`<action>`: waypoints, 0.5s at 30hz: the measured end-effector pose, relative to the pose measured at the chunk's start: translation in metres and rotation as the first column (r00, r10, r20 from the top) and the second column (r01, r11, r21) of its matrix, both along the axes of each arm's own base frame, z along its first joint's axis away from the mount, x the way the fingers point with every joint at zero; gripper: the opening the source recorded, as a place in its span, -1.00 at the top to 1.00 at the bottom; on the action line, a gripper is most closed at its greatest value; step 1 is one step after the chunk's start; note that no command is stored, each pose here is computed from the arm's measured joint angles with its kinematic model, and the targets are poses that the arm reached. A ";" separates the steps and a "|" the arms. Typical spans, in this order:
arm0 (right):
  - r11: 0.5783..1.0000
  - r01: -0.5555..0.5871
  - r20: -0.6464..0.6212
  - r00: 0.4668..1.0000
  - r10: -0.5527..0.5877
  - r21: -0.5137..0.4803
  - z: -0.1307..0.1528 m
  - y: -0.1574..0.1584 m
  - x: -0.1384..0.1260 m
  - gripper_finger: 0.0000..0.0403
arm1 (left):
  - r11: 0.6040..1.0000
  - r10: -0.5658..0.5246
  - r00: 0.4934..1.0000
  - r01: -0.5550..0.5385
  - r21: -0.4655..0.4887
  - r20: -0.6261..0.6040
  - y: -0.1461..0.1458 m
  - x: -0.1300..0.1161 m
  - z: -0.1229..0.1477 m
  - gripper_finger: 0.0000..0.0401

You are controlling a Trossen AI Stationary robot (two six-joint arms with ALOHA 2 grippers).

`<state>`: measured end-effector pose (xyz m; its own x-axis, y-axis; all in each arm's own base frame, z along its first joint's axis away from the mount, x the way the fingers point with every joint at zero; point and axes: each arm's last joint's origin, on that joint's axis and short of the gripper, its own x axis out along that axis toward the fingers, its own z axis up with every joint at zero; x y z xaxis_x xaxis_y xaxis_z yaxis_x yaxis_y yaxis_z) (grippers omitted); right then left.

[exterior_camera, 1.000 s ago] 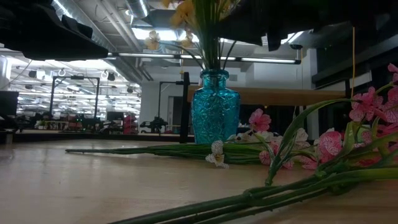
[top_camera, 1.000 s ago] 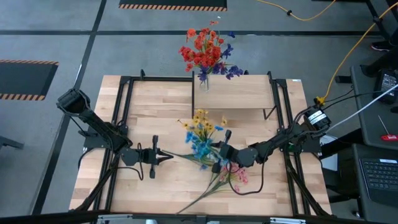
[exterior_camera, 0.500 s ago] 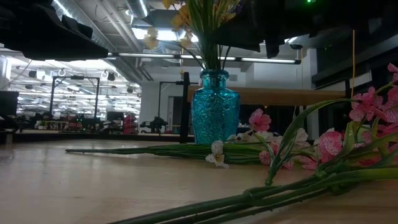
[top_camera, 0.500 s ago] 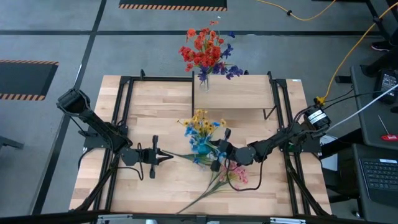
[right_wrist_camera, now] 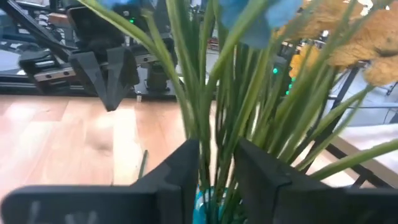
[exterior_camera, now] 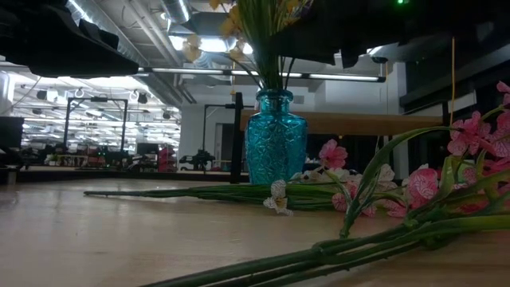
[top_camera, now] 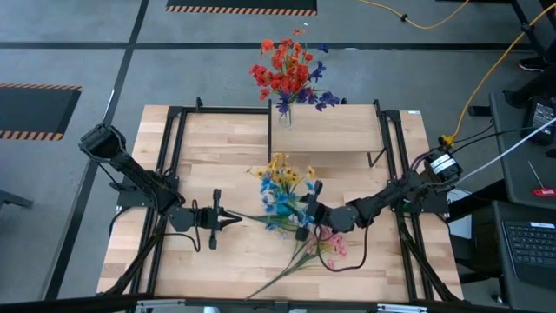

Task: Pick and place flowers into a vace then onto a shelf
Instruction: Put the blue flowers into the blue vase, then put the white flowers into the blue vase

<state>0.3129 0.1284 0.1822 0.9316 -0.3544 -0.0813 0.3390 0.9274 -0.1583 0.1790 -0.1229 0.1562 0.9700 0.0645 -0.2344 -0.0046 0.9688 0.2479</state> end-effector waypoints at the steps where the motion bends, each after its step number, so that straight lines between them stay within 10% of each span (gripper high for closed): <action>1: 1.000 -0.006 -0.001 1.000 0.006 -0.004 0.000 0.002 -0.001 0.41 | 1.000 0.000 1.000 0.000 0.000 0.000 0.000 0.000 0.000 0.98; 15: 0.996 0.063 -0.023 0.998 -0.065 -0.064 0.001 0.016 -0.012 -0.14 | 1.000 0.000 1.000 0.000 0.000 -0.001 0.000 0.000 0.000 0.98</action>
